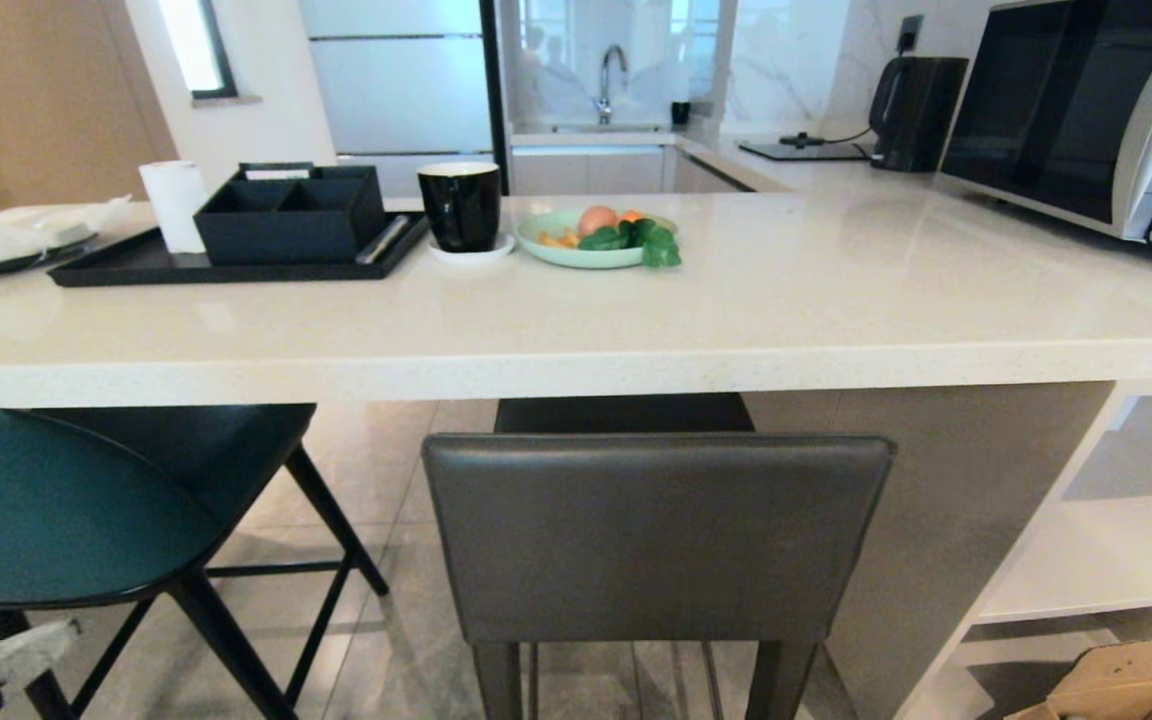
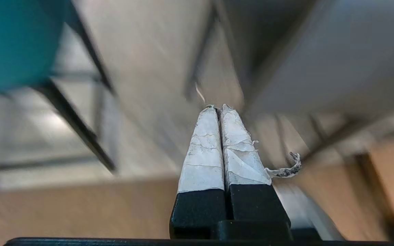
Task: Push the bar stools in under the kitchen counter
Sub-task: Pull the gray chair out from under the dining table
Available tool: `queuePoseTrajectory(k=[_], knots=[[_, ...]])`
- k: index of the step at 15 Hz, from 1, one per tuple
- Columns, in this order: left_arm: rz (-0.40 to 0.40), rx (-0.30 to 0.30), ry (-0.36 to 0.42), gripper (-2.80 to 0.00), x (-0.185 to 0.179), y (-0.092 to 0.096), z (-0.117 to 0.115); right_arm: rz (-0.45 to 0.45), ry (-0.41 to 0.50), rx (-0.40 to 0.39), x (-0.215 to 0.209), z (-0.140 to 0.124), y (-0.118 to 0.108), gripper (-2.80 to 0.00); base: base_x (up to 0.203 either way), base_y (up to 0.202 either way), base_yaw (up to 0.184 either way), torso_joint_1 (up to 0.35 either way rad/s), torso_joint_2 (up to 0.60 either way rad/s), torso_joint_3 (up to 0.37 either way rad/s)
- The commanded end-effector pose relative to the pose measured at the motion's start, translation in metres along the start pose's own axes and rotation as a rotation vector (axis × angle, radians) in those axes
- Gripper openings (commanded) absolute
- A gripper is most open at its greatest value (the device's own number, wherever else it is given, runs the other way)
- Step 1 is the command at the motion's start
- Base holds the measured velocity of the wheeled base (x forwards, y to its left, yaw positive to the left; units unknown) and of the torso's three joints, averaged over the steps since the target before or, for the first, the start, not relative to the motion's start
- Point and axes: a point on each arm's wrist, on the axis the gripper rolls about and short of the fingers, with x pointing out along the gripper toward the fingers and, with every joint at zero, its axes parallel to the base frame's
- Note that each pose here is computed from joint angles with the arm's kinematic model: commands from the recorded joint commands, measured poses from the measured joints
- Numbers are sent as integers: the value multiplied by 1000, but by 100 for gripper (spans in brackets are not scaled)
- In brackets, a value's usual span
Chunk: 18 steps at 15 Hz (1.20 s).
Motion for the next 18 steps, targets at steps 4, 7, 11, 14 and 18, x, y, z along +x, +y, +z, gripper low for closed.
queuePoseTrajectory(k=[4,7,11,14,18], knots=[[-49,-55,283,-280,58,5,-9,132,321,45,54,-2,1,-280,0,0,0,0,0,0],[-97,-27,271,-280,93,2,-12,187,409,58,71,-7,1,-280,0,0,0,0,0,0],[-132,-6,231,-280,120,-2,-14,205,401,26,94,-13,1,-280,0,0,0,0,0,0],[-187,18,199,-280,126,-11,-11,213,371,-6,116,-18,0,-280,0,0,0,0,0,0],[-222,38,208,-280,150,-19,-17,233,313,-30,135,-15,3,-280,0,0,0,0,0,0]])
